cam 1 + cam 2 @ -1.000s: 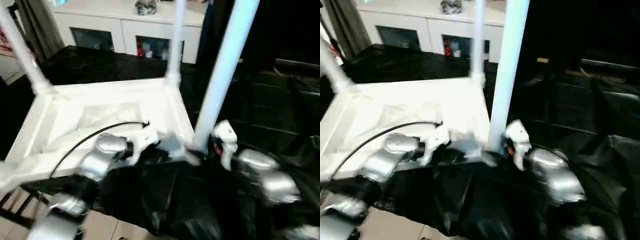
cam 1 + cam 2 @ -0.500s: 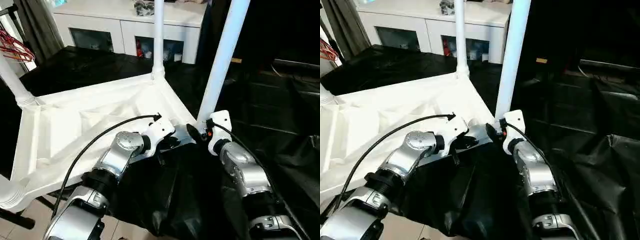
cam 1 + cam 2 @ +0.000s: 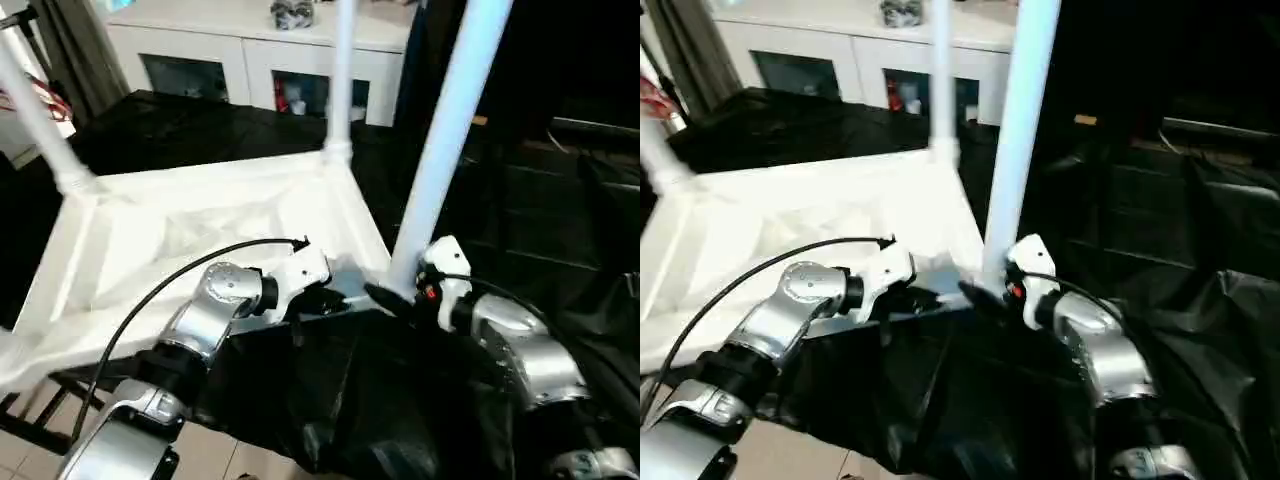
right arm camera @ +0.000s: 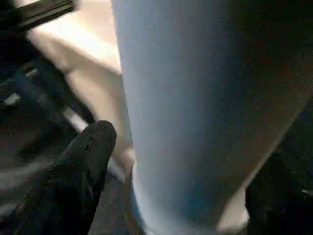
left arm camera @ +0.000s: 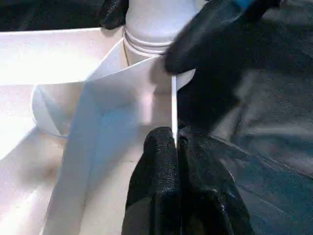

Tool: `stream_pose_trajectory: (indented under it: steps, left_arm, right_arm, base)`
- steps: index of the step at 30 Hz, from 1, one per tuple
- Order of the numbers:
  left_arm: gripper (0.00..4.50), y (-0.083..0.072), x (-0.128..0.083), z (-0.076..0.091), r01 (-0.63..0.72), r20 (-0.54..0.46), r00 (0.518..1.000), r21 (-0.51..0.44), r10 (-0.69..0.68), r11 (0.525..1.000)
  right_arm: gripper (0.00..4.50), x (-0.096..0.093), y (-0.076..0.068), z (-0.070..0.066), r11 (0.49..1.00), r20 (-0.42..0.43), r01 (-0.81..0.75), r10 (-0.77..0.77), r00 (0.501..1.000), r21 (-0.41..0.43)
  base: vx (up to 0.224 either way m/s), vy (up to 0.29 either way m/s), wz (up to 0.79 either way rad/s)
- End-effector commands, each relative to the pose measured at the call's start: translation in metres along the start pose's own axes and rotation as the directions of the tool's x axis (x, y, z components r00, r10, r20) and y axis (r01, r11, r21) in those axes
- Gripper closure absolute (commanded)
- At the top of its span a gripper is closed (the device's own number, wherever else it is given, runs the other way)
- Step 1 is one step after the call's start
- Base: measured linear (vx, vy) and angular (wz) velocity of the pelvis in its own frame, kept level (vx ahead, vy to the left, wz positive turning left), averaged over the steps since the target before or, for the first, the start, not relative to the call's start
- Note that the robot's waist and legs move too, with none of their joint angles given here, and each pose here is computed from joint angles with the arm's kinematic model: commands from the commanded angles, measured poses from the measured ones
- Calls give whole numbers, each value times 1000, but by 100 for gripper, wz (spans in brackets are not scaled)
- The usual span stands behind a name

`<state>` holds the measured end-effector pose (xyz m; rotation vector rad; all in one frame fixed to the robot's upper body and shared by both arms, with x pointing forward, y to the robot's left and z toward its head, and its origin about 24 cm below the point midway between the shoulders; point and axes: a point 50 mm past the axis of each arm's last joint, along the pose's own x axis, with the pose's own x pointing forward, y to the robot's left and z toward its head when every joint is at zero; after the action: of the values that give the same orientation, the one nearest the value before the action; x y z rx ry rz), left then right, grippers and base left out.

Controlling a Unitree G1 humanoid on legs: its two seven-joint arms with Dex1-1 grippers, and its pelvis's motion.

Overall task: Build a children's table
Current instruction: Rotate leg to tighten

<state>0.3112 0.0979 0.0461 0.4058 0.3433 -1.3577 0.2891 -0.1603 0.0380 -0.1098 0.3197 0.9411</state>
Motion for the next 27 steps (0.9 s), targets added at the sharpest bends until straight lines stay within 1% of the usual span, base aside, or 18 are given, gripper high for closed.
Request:
stream_pose_trajectory:
  steps: [1, 5, 7, 8, 10, 16, 18, 19, 20, 21, 23, 25, 26, 27]
  left_arm:
    - [450, -1, 1, 15, 30, 74, 997, 53, -34, 998]
    - [450, -3, -7, 12, 95, 59, 994, 43, -97, 995]
    - [450, -4, -10, 11, 116, 53, 992, 35, -118, 993]
    - [450, -4, -10, 10, 123, 51, 991, 31, -125, 992]
    - [450, -5, -12, 9, 143, 45, 989, 19, -143, 990]
    - [450, -5, -10, 10, 127, 69, 990, -3, -127, 992]
    - [450, -5, -7, 12, 103, 90, 991, -16, -101, 995]
    - [450, -3, -4, 14, 74, 101, 992, -35, -70, 997]
    - [450, -3, -4, 14, 74, 101, 992, -35, -70, 997]
    - [450, 0, 0, 17, 33, 107, 994, -49, -27, 998]
    - [450, 3, 7, 21, -18, 122, 992, -58, 25, 998]
    - [450, 3, 7, 21, -18, 122, 992, -58, 25, 998]
    - [450, 7, 17, 27, -92, 122, 988, -64, 100, 994]
    - [450, 8, 19, 28, -106, 121, 986, -67, 113, 992]
  right_arm:
    - [99, 3, 13, 2, 991, -5, -136, 136, 991, -21]
    - [138, -4, 15, 1, 977, -42, -210, 208, 977, -37]
    - [151, -5, 16, 0, 972, -59, -229, 227, 972, -41]
    - [151, -5, 16, -1, 971, -65, -233, 230, 971, -43]
    - [176, -5, 17, -3, 968, -81, -246, 242, 967, -48]
    - [186, -3, 21, -5, 968, -69, -249, 246, 967, -34]
    - [187, -1, 22, -6, 975, -51, -222, 221, 974, -19]
    - [187, 1, 22, -7, 983, -33, -182, 182, 983, -4]
    - [187, 1, 22, -7, 983, -33, -182, 182, 983, -4]
    - [187, 4, 22, -6, 990, -10, -144, 144, 990, 4]
    - [187, 12, 17, -9, 999, -8, -23, 23, 1000, 22]
    - [187, 12, 17, -9, 999, -8, -23, 23, 1000, 22]
    - [187, 23, 14, -12, 992, -3, 118, -118, 993, 52]
    - [188, 26, 13, -12, 988, -3, 143, -143, 990, 60]
  base:
    - [0, 0, 0]
    - [0, 0, 0]
    - [0, 0, 0]
    - [0, 0, 0]
    - [0, 0, 0]
    - [0, 0, 0]
    - [0, 0, 0]
    - [0, 0, 0]
    - [0, 0, 0]
    - [0, 0, 0]
    - [0, 0, 0]
    - [0, 0, 0]
    - [0, 0, 0]
    - [0, 0, 0]
